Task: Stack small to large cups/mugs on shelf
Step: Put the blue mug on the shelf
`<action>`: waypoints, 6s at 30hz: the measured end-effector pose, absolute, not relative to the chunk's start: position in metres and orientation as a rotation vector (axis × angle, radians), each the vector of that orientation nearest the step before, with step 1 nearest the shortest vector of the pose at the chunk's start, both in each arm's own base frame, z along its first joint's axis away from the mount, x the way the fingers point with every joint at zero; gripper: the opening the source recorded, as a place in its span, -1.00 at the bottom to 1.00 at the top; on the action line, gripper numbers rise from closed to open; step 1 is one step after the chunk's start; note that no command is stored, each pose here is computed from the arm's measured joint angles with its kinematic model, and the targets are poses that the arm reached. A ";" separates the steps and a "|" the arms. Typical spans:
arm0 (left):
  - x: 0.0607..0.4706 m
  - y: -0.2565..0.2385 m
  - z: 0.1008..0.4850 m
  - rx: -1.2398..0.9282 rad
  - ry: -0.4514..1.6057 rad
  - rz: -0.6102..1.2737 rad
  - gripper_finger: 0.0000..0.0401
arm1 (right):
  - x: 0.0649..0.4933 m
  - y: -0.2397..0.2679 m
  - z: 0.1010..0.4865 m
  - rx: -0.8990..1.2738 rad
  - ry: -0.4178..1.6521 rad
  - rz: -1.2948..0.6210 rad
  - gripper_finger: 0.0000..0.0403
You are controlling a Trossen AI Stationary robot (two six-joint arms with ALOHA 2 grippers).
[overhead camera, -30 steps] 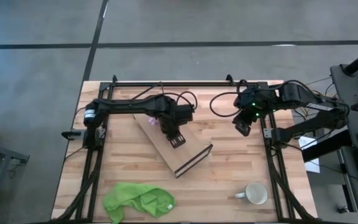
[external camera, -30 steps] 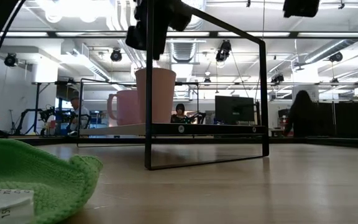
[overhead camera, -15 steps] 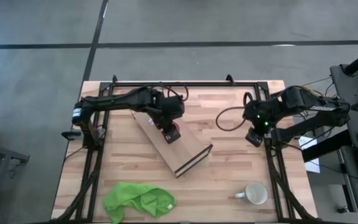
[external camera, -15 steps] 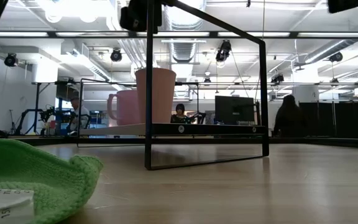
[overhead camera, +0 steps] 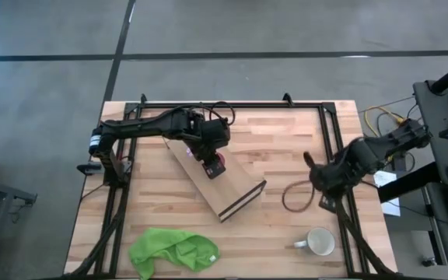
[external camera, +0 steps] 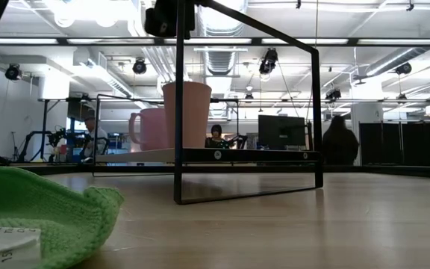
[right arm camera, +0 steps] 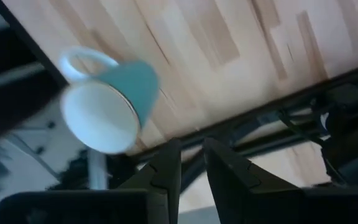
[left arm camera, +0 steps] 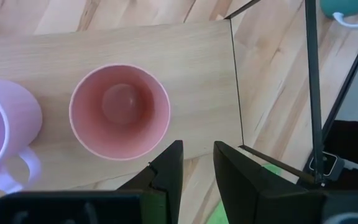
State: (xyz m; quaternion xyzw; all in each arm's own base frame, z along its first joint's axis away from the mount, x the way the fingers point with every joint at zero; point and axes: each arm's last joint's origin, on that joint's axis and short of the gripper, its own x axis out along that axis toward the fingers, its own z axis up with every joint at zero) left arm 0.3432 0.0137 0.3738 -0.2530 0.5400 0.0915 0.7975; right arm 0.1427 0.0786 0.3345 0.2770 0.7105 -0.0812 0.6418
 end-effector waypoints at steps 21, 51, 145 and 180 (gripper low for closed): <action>0.344 0.010 0.379 -0.460 1.113 0.095 -0.63 | 0.148 0.119 0.281 0.750 1.668 -0.093 -0.66; 0.355 0.008 0.386 -0.581 0.979 0.130 -0.63 | 0.162 0.150 0.233 0.404 1.777 0.030 -0.51; 0.356 0.006 0.387 -0.571 0.973 0.103 -0.63 | 0.164 0.162 0.265 0.486 1.634 -0.129 -0.93; 0.337 0.005 0.401 -0.567 0.957 0.107 -0.63 | 0.175 0.112 0.334 0.338 1.311 -0.530 -0.93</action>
